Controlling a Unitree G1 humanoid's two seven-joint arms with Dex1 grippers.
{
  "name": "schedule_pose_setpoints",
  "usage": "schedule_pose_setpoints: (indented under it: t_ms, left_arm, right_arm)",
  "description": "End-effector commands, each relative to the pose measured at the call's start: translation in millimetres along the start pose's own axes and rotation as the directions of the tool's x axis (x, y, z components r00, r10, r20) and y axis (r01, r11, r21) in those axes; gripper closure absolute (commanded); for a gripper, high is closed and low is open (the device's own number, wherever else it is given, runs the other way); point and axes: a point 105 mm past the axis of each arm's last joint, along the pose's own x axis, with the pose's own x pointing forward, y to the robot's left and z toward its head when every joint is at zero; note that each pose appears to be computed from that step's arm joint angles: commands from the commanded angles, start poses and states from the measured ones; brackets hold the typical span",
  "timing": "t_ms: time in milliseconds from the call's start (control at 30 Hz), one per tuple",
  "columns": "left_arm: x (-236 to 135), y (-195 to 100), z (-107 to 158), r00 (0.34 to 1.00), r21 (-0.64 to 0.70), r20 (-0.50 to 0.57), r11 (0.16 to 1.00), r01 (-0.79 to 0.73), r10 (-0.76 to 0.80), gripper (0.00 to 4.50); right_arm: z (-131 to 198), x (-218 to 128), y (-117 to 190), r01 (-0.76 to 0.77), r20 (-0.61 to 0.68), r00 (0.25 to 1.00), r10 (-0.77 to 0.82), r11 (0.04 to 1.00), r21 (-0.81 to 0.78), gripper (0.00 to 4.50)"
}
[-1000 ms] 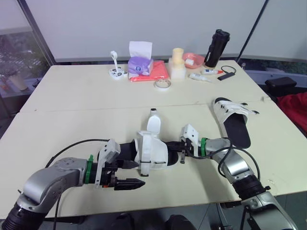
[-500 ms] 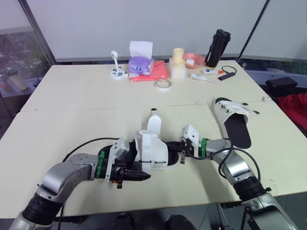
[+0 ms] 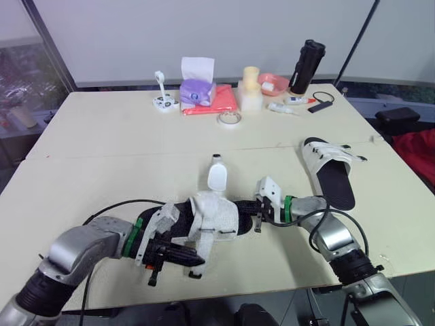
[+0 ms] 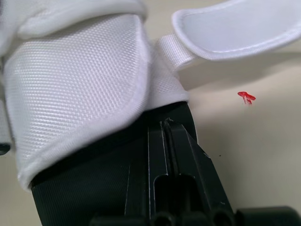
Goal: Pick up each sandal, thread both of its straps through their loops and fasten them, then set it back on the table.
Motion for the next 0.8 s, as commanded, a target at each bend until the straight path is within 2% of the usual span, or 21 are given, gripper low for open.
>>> schedule_pose_setpoints:
  t_ms: [33,233,433,533,800]
  left_arm:
    - [2,-12,8,0.998,0.05,-0.014,0.996,0.067,-0.067,4.49]
    - [-1,-18,29,0.991,0.054,0.07,0.993,0.107,-0.111,4.49]
    - [-10,-10,66,0.963,0.033,0.255,0.996,0.077,-0.083,4.49]
    - [-19,8,83,0.922,-0.044,0.388,0.999,0.024,-0.005,4.49]
    - [-31,39,85,0.839,-0.3,0.528,0.953,0.034,0.136,4.49]
  right_arm:
    - [-44,-11,-7,0.066,-0.167,0.985,-0.052,0.995,0.079,4.5]
    - [-44,-10,-7,0.065,-0.166,0.985,-0.051,0.995,0.08,4.5]
    - [-44,-8,-6,0.066,-0.164,0.985,-0.053,0.995,0.08,4.5]
    - [-44,-8,-6,0.066,-0.161,0.985,-0.052,0.994,0.081,4.5]
    - [-46,-7,-4,0.068,-0.162,0.985,-0.053,0.994,0.084,4.5]
